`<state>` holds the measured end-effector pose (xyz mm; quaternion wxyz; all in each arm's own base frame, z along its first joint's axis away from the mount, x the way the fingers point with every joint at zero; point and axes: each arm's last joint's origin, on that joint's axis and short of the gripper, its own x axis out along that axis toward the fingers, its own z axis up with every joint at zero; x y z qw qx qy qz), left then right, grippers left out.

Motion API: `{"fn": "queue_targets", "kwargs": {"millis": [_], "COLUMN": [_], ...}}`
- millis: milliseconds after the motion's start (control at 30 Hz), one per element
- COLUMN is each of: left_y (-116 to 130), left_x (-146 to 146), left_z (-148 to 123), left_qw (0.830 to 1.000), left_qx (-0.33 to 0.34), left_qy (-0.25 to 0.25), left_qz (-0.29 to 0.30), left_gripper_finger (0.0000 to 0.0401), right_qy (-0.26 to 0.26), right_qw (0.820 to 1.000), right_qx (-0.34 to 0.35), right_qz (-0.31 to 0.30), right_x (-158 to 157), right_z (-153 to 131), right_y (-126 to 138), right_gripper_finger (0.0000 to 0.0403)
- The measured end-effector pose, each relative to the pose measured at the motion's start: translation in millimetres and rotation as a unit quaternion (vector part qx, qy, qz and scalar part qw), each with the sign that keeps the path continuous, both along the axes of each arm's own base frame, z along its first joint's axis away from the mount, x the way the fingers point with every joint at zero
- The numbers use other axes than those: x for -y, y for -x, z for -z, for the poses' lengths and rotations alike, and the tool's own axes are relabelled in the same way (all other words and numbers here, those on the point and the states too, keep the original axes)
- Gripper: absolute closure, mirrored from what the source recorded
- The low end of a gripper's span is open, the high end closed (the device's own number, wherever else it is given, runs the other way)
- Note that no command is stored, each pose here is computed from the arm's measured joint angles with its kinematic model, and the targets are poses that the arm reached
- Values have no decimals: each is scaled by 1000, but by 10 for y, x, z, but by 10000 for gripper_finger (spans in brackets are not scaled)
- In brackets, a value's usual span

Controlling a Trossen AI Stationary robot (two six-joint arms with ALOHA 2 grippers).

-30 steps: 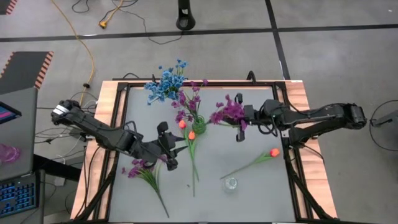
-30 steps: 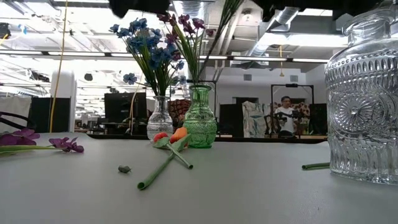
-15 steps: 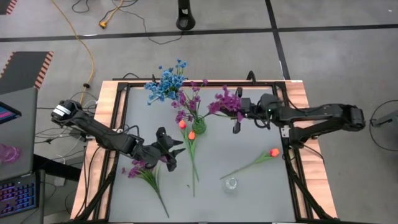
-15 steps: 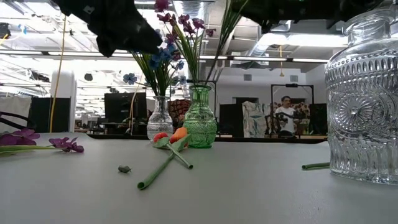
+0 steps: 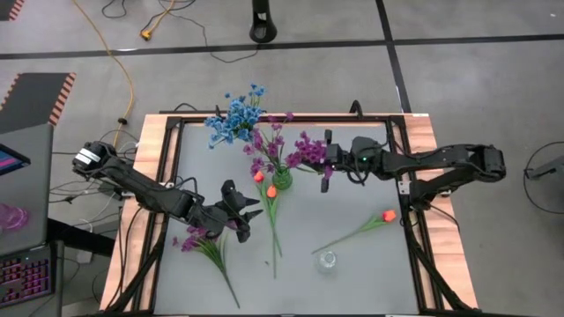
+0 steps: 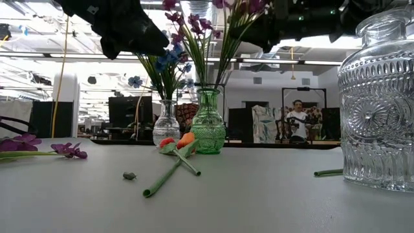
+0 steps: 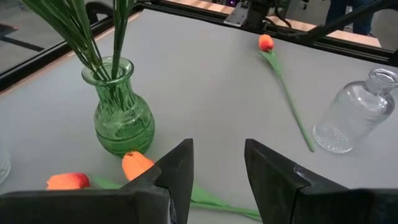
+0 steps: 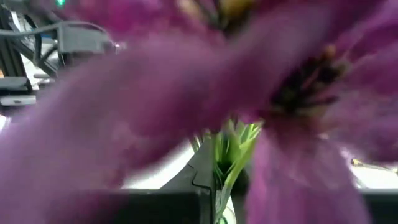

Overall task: Sort flowers into vase by color
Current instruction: Put the right violet flowers into the green vase, then put the violet flowers into the green vase

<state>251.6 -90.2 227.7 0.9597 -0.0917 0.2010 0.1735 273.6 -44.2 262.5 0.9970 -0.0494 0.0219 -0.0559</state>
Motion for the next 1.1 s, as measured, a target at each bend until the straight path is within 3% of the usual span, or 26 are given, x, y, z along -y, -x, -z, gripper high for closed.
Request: {"fn": "queue_targets", "kwargs": {"millis": [367,767,933,1100], "left_y": [0,-1,-1,-1], "left_x": [-1,7,7,8], "left_z": [0,3,3,4], "left_qw": [1000,1000,1000,1000], "left_qx": [0,-2,-1,-1], "left_qy": [2,12,14,19], "left_qz": [-1,10,9,8], "left_gripper_finger": [272,272,271,271], "right_qy": [-1,-6,-11,-9], "right_qw": [1000,994,988,980], "right_qx": [-8,-109,-154,-197], "right_qz": [0,-2,-2,37], "right_x": [3,-2,-5,15], "right_z": [34,226,311,384], "right_y": [-18,12,38,72], "right_gripper_finger": [335,184,167,172]}}
